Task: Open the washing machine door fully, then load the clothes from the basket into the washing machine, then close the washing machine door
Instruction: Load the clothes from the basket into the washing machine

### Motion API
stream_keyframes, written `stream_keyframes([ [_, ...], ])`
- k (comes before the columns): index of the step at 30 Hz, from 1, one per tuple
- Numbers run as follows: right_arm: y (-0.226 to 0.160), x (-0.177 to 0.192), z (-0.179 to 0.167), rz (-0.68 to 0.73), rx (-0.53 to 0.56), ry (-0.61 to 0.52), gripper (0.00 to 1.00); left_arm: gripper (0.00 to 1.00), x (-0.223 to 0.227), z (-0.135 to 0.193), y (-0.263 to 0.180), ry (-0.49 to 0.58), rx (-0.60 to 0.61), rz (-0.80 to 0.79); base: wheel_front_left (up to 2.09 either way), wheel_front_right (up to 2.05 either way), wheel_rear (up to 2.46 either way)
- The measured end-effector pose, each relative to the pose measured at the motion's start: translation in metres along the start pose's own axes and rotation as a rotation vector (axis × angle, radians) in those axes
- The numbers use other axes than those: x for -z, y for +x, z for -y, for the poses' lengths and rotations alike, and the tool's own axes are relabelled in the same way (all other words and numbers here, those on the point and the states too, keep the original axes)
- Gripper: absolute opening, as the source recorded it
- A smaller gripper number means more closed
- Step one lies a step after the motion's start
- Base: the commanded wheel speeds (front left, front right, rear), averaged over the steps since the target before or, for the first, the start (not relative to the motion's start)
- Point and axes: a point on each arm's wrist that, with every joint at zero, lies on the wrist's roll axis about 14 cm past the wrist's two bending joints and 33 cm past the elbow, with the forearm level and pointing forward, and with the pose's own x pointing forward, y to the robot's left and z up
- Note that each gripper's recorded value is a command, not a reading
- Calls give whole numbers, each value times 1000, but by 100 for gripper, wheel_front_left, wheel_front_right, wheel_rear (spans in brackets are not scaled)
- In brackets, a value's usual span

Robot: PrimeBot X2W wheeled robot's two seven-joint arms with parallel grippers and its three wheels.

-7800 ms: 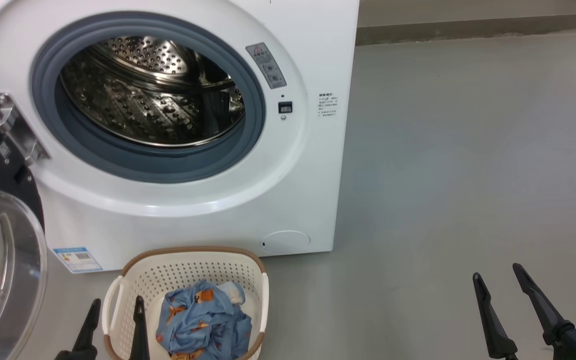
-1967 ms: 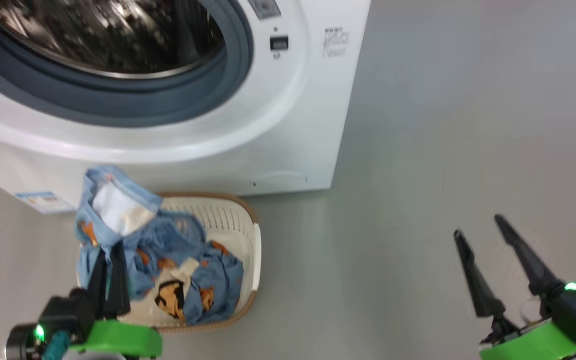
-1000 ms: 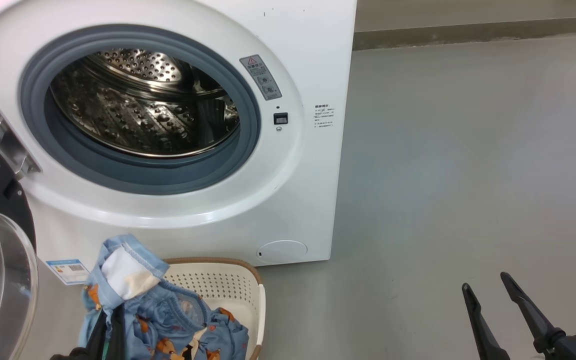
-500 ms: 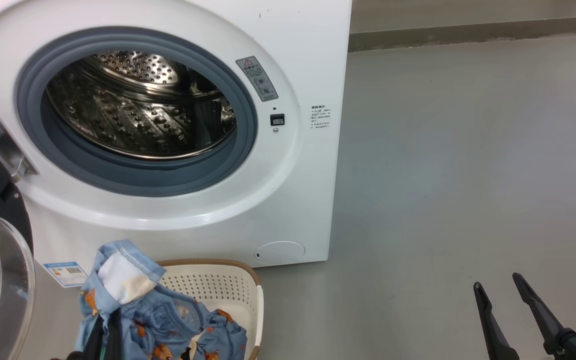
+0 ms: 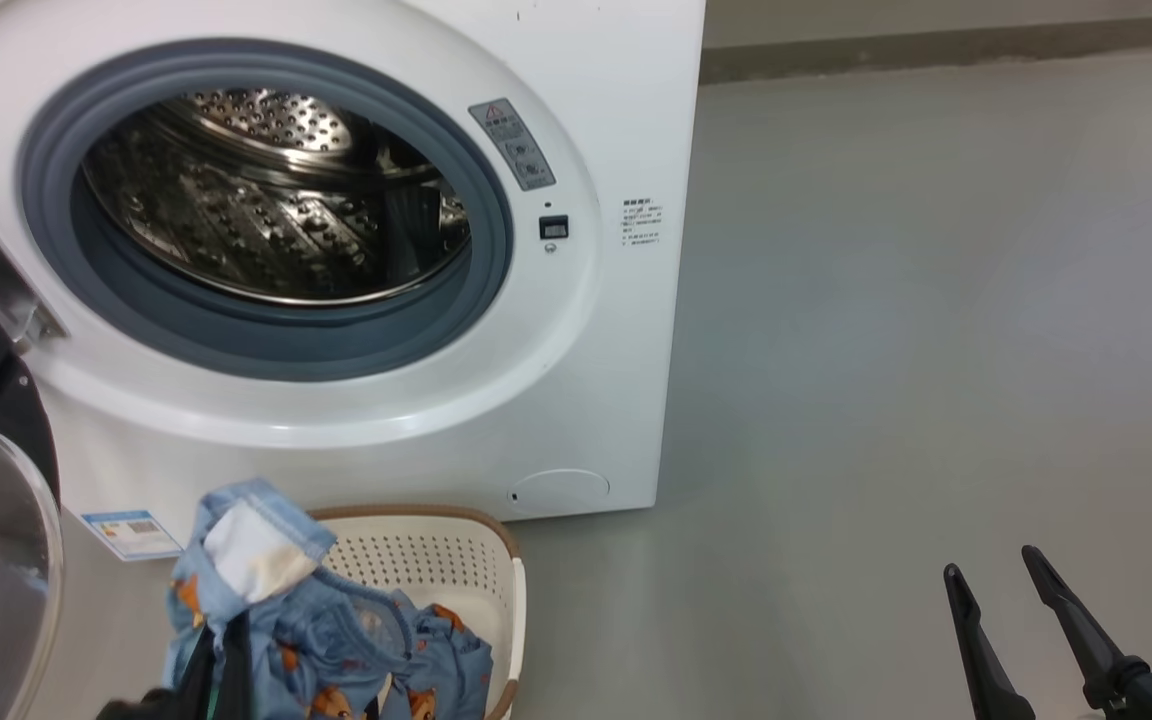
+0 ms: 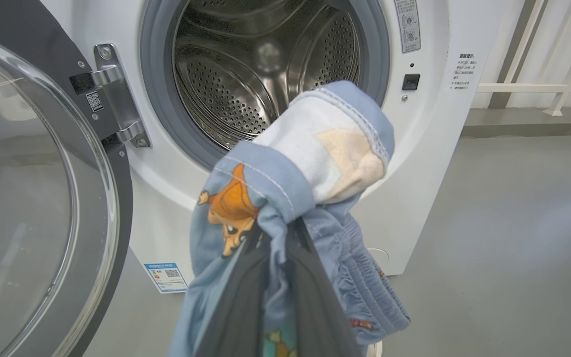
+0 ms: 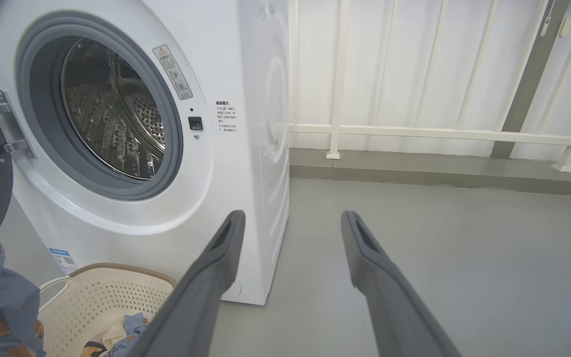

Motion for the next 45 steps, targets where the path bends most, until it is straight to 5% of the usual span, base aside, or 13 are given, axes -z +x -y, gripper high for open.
stream_keyframes([
  [20, 59, 28, 19, -42, 31, -5, 100, 0, 5, 6, 158, -64, 92, -64, 0, 0, 0],
  [34, 101, 79, 30, -114, 54, 20, 100, 0, 30, -16, 280, -60, 86, -226, 0, 0, 0],
  [45, 109, 116, 31, -190, 51, 29, 100, 0, 69, -19, 328, -72, 86, -381, 0, 0, 0],
])
